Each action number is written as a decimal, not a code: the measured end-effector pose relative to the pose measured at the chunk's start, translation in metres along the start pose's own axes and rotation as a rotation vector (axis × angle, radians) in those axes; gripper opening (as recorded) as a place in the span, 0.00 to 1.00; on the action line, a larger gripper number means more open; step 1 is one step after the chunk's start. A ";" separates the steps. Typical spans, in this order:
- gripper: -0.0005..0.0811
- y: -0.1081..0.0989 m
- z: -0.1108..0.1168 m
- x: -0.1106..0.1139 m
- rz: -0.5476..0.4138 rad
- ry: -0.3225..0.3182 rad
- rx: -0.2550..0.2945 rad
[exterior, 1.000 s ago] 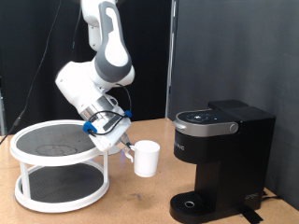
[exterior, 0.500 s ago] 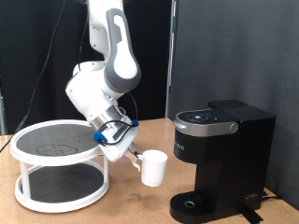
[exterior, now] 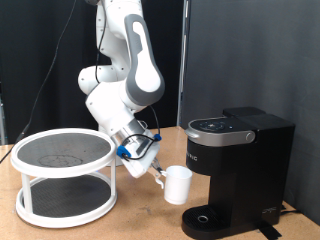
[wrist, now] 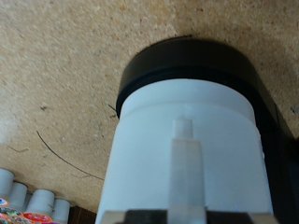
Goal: Make a cup of coffee with the keurig machine
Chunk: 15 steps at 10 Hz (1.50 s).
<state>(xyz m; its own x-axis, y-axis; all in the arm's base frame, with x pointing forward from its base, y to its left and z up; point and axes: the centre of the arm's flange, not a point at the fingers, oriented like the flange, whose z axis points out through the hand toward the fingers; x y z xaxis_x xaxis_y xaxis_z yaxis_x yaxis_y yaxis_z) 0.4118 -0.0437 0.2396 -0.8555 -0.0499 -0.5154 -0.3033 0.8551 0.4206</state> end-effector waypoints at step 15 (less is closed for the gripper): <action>0.01 0.014 0.057 -0.008 -0.044 -0.015 0.007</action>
<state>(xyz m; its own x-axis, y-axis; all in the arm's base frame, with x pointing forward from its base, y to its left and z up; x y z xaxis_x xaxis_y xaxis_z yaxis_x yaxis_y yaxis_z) 0.4389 -0.0022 0.2072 -0.8351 -0.0796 -0.5444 -0.3370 0.8561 0.3919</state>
